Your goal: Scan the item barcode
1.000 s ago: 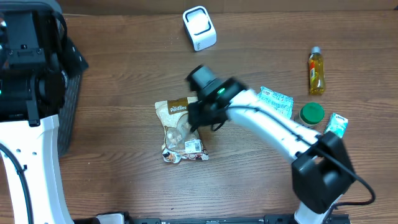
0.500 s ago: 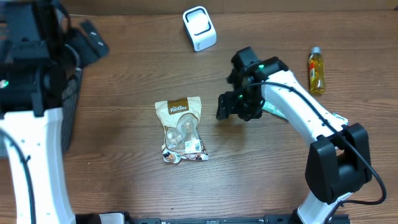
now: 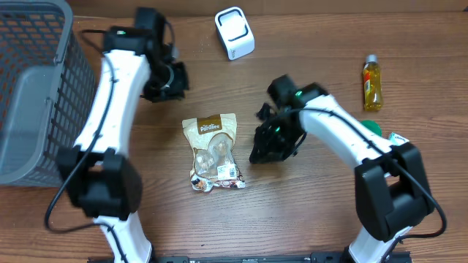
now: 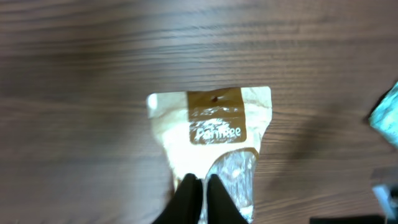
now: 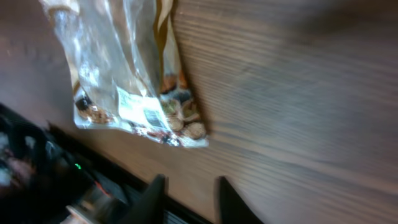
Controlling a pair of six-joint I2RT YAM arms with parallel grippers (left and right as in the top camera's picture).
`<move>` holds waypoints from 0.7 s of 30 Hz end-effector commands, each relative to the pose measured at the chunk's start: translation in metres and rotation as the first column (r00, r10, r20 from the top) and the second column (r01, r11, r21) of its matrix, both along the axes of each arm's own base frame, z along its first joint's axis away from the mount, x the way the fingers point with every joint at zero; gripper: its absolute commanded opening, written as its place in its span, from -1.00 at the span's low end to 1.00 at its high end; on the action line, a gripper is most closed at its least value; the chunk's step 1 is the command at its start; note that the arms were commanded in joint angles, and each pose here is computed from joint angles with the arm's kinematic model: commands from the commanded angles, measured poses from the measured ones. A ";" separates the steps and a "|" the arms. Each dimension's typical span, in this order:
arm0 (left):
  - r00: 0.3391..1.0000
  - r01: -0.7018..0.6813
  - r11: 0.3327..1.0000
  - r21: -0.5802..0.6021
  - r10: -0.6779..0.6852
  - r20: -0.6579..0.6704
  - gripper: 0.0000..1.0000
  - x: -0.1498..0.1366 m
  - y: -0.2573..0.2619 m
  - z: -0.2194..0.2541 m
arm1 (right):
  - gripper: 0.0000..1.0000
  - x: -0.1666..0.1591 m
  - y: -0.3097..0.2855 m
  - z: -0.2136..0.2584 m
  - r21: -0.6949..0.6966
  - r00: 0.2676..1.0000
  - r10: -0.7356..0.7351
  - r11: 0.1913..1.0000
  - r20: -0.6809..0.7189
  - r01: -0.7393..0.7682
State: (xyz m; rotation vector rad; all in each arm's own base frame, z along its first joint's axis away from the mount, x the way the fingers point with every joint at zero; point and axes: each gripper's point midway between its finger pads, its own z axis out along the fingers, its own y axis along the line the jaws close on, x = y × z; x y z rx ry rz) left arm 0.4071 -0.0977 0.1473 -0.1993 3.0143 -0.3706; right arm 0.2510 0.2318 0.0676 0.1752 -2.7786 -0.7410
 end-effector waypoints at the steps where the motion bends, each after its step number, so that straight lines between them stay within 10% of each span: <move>1: 0.987 0.148 0.988 -0.030 -0.150 -0.059 -0.92 -0.004 -0.030 -0.034 | -0.78 -0.021 0.017 0.001 0.015 0.997 -0.051 0.999 -0.065 0.052; 21: 0.930 0.284 0.948 0.143 -0.236 -0.281 -0.92 -0.025 -0.035 -0.121 | -0.78 -0.031 0.041 -0.054 -0.212 0.958 -0.275 0.934 0.082 0.287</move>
